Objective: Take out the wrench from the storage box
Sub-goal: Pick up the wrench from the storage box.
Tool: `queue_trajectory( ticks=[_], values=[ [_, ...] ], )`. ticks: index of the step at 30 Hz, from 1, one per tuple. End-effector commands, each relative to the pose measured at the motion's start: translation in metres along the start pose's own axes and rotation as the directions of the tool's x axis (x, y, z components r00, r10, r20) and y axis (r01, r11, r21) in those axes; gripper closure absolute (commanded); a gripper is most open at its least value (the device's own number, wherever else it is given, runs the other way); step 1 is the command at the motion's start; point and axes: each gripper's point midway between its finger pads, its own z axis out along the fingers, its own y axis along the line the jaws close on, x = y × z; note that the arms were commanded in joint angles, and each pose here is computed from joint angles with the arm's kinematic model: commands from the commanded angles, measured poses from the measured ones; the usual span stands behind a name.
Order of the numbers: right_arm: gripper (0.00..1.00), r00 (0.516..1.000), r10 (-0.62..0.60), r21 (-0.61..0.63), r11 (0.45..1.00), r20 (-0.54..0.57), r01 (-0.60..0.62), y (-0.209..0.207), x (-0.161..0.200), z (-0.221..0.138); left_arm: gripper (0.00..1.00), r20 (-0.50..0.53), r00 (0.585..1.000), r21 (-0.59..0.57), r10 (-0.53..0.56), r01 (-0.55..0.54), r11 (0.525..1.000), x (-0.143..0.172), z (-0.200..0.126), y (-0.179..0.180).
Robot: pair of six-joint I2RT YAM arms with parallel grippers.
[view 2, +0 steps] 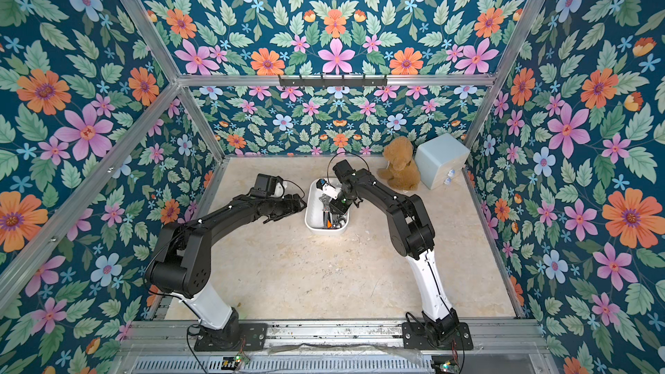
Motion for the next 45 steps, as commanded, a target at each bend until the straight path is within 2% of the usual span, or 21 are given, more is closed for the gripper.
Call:
queue_trajectory(
  ticks=[1, 35, 45],
  values=[
    [0.61, 0.999, -0.031, -0.006, 1.0, -0.019, 0.031, 0.002, 0.003, 0.002, 0.16, 0.01, 1.0, 0.008, 0.01, -0.01, 1.0, -0.003, -0.001, -0.001],
    [0.65, 0.994, -0.108, 0.014, 0.994, -0.018, 0.108, -0.007, -0.001, 0.028, 0.16, 0.019, 1.0, 0.016, 0.002, -0.002, 1.0, -0.006, -0.003, 0.0],
    [0.71, 0.993, -0.112, 0.026, 0.993, -0.023, 0.112, -0.008, 0.0, 0.027, 0.16, 0.023, 1.0, 0.019, -0.006, 0.005, 1.0, -0.008, -0.004, 0.001]
  ],
)
